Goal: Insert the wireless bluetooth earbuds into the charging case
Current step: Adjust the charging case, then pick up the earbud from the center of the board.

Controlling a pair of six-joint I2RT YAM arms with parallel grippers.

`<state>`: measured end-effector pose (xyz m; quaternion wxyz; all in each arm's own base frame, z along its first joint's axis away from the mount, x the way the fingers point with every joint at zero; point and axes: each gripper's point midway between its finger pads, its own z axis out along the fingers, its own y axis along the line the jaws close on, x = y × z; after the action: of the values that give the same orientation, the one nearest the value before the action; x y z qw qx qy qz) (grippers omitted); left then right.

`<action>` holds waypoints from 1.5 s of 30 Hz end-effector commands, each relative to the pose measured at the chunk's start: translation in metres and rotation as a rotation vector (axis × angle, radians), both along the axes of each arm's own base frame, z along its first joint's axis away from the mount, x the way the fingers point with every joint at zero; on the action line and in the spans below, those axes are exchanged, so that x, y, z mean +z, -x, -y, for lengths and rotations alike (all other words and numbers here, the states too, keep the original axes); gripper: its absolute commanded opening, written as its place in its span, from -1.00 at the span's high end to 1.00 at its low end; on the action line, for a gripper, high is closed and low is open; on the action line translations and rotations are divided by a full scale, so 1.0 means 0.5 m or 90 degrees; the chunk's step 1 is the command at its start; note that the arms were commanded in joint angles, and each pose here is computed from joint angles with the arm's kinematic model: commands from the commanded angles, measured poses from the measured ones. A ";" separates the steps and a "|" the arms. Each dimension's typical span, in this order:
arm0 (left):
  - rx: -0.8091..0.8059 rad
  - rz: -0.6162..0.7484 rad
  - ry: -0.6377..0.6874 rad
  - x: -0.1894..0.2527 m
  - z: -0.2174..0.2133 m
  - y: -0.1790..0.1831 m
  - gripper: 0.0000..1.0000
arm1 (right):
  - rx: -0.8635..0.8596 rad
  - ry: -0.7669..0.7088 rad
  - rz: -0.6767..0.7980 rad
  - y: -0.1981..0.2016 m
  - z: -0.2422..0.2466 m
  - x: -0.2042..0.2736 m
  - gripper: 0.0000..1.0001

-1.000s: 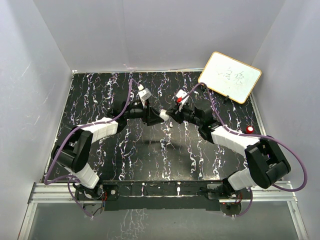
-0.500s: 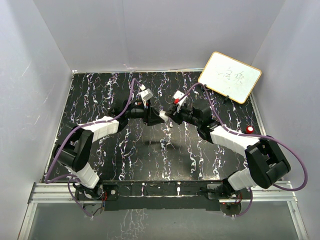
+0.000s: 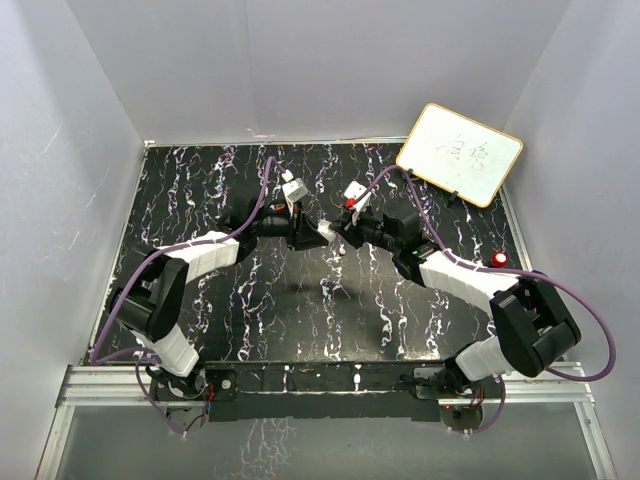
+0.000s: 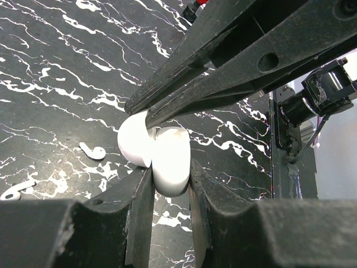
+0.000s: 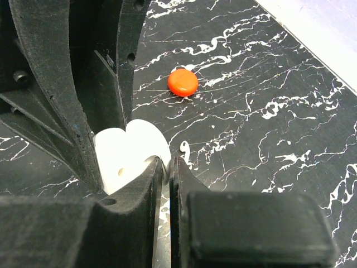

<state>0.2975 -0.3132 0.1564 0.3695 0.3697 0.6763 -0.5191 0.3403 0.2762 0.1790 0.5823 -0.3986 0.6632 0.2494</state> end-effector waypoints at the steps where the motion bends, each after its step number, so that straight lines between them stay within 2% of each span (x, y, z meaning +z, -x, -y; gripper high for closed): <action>1: -0.026 0.020 0.013 0.024 0.012 -0.001 0.94 | -0.002 -0.016 0.043 -0.021 -0.013 0.051 0.98; 3: -0.027 0.018 0.012 0.021 0.012 -0.001 1.00 | -0.007 -0.017 0.042 -0.024 -0.011 0.051 0.92; 5: -0.028 0.021 0.013 0.020 0.011 -0.001 1.00 | -0.020 -0.021 0.042 -0.028 -0.008 0.055 0.68; 8: -0.024 0.054 0.024 0.022 0.010 -0.001 1.00 | -0.065 -0.038 0.047 -0.042 0.008 0.067 0.20; 11: -0.005 0.134 0.059 0.031 0.002 0.001 1.00 | -0.107 -0.073 0.046 -0.054 0.028 0.089 -0.05; 20: 0.044 0.231 0.145 0.023 -0.012 0.010 1.00 | -0.181 -0.163 0.041 -0.055 0.080 0.154 -0.16; 24: 0.044 0.264 0.182 0.023 -0.014 0.019 1.00 | -0.239 -0.215 0.021 -0.057 0.107 0.181 -0.18; 28: 0.044 0.291 0.210 0.024 -0.015 0.023 1.00 | -0.304 -0.229 -0.023 -0.074 0.127 0.171 -0.21; 32: 0.066 0.327 0.205 0.023 -0.023 0.014 1.00 | -0.356 -0.217 -0.067 -0.094 0.140 0.135 -0.22; 37: 0.160 0.417 0.174 0.033 -0.057 -0.017 1.00 | -0.373 -0.167 -0.122 -0.109 0.133 0.083 -0.22; 40: 0.207 0.479 0.155 0.048 -0.080 -0.027 1.00 | -0.364 -0.145 -0.149 -0.109 0.124 0.054 -0.21; 45: 0.261 0.534 0.139 0.075 -0.112 -0.029 1.00 | -0.320 -0.102 -0.174 -0.102 0.102 0.013 -0.16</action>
<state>0.3040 -0.2723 0.1192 0.6171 0.3614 0.5811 -0.3884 0.3860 0.2141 0.1731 0.5593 -0.1158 0.7995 0.1861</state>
